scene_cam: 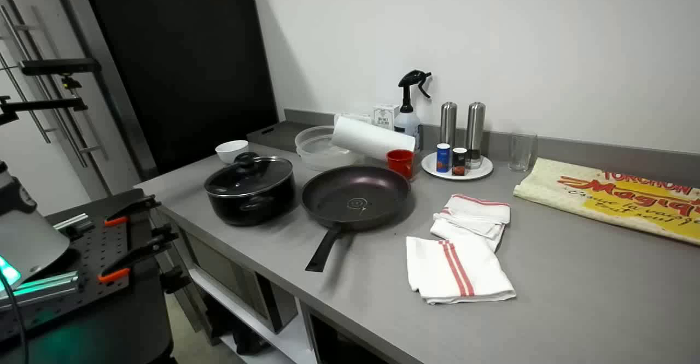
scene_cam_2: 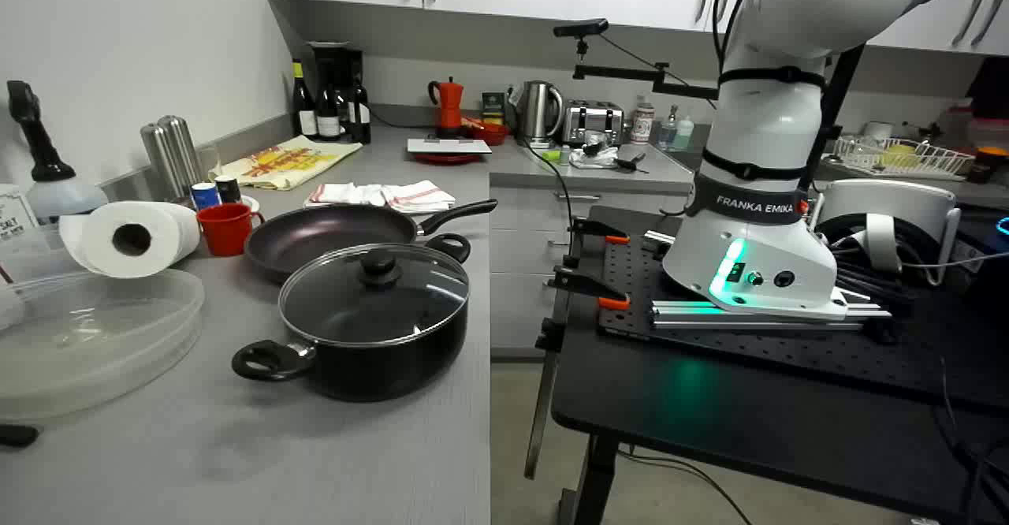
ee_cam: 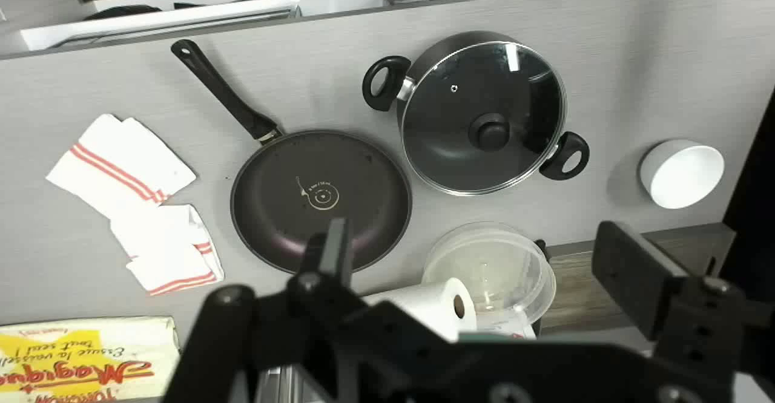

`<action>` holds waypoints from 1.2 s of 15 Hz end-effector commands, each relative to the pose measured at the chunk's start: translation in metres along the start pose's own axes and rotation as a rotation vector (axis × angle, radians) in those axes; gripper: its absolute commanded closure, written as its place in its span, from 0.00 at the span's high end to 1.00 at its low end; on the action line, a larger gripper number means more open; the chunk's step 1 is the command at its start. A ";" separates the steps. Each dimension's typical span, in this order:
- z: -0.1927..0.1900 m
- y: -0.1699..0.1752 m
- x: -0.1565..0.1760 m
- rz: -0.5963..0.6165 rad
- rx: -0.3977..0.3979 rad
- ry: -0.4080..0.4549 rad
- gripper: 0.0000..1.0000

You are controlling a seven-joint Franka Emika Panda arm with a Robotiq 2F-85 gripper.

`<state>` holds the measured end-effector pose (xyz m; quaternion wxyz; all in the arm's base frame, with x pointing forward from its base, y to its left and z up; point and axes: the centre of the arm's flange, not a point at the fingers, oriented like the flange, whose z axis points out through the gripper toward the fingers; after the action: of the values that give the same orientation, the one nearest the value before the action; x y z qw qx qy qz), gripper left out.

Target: Remove the lid on the pot

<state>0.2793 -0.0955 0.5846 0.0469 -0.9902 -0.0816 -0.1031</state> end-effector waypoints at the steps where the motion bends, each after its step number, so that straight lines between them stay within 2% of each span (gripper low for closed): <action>1: 0.000 0.000 0.000 0.000 0.000 0.000 1.00; 12: 0.000 0.000 0.000 0.000 0.000 0.001 1.00; 15: 0.003 0.001 0.009 -0.014 -0.005 -0.006 1.00; 18: 0.015 0.003 0.032 -0.047 0.009 -0.052 1.00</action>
<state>0.2860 -0.0931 0.5796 0.0474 -0.9906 -0.0863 -0.0953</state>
